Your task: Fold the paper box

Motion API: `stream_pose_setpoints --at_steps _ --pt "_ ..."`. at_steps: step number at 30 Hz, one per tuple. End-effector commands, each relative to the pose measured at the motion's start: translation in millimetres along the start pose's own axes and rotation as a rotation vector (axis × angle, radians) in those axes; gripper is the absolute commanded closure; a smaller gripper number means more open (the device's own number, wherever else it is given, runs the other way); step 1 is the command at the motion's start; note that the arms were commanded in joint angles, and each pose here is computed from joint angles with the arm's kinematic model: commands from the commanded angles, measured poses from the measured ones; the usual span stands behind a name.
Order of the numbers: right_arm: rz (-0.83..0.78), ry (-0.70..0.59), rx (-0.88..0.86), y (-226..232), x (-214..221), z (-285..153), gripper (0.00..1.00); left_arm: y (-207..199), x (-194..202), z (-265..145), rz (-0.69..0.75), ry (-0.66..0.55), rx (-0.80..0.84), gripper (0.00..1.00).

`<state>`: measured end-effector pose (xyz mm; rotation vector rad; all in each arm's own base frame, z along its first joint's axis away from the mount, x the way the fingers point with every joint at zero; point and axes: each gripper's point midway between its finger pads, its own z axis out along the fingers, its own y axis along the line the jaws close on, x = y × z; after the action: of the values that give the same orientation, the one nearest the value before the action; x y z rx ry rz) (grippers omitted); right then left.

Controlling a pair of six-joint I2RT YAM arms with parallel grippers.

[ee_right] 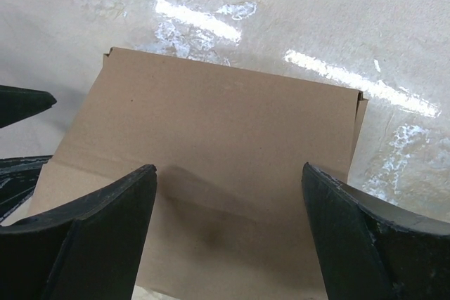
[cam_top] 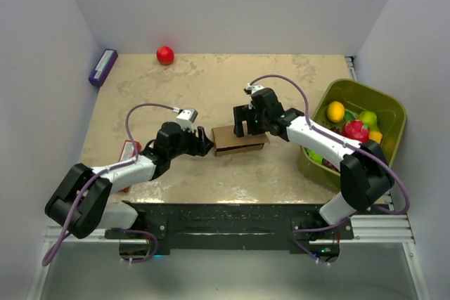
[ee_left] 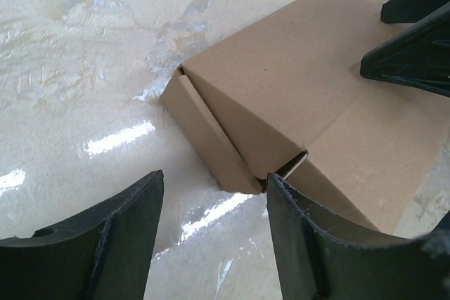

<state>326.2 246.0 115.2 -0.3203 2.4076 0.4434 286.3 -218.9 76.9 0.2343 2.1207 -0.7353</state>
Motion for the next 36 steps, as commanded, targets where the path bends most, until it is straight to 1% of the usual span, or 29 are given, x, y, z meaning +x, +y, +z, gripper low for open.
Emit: stream_pose_setpoints --at_steps 1,7,18,26,28,30,32,36 --pt "0.025 -0.021 -0.054 2.1 -11.5 -2.3 0.11 -9.9 -22.8 7.3 0.022 -0.095 0.064 0.36" --pt "0.042 -0.002 -0.079 -3.0 -6.0 2.4 0.1 -9.7 -21.2 15.5 0.033 -0.108 0.089 0.36" --pt "0.072 0.06 -0.116 -1.6 18.4 13.6 0.12 -5.8 -0.1 32.2 0.019 -0.058 0.115 0.36" --pt "0.081 0.083 -0.111 -4.0 28.3 17.0 0.12 -15.4 -3.1 34.8 0.005 -0.083 0.174 0.37" --pt "0.083 0.081 -0.114 -3.7 27.3 17.4 0.12 -13.5 -0.1 34.7 0.004 -0.071 0.165 0.36" --pt "0.084 0.077 -0.108 -4.6 25.8 16.5 0.12 -4.3 1.4 34.0 0.001 -0.05 0.108 0.36" --pt "0.082 0.054 -0.095 -6.2 18.9 11.6 0.12 3.3 -0.7 30.9 0.0 -0.046 0.061 0.31" --pt "0.057 0.029 -0.086 -6.0 5.9 -3.0 0.1 4.2 -16.8 13.8 0.011 -0.06 0.019 0.27"
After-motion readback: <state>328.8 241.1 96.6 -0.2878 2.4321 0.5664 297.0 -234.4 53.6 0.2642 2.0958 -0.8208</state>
